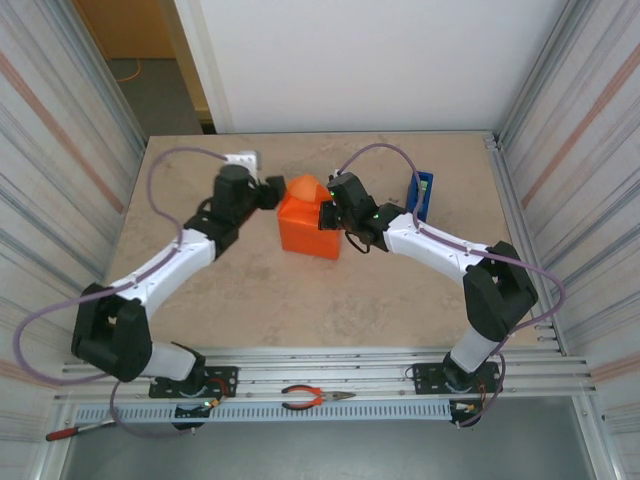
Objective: Wrap the gift box in paper
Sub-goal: Fold the seventh fold of the wrapping paper on the gift box.
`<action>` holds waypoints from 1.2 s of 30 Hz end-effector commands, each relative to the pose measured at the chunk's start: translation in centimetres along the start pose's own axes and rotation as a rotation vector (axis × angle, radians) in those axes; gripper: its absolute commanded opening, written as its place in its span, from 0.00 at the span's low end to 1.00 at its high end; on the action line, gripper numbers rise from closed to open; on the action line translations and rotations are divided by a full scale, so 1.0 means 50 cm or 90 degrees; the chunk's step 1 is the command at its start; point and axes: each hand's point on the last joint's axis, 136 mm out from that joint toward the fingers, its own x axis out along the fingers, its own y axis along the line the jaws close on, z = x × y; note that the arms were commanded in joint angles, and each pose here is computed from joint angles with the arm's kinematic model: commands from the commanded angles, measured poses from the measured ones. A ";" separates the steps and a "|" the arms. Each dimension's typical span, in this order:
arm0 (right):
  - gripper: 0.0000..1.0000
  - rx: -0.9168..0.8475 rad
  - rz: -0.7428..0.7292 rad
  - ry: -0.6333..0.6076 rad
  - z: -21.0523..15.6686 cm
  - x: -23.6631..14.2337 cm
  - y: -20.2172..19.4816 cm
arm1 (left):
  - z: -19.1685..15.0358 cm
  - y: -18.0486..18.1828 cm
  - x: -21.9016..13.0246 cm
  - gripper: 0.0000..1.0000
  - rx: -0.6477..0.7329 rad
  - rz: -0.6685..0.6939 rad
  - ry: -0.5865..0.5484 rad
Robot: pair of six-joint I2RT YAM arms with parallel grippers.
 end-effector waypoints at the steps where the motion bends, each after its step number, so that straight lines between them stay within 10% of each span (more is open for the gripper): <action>1: 0.00 -0.033 -0.041 0.139 -0.142 0.034 -0.041 | 0.025 0.022 -0.005 0.50 -0.088 -0.052 0.027; 8: 0.00 -0.030 -0.033 0.143 -0.147 0.038 -0.038 | -0.027 0.033 0.080 0.14 -0.115 -0.112 0.108; 36: 0.00 -0.021 -0.037 0.147 -0.157 0.039 -0.044 | -0.110 -0.104 0.050 0.16 -0.005 -0.273 0.159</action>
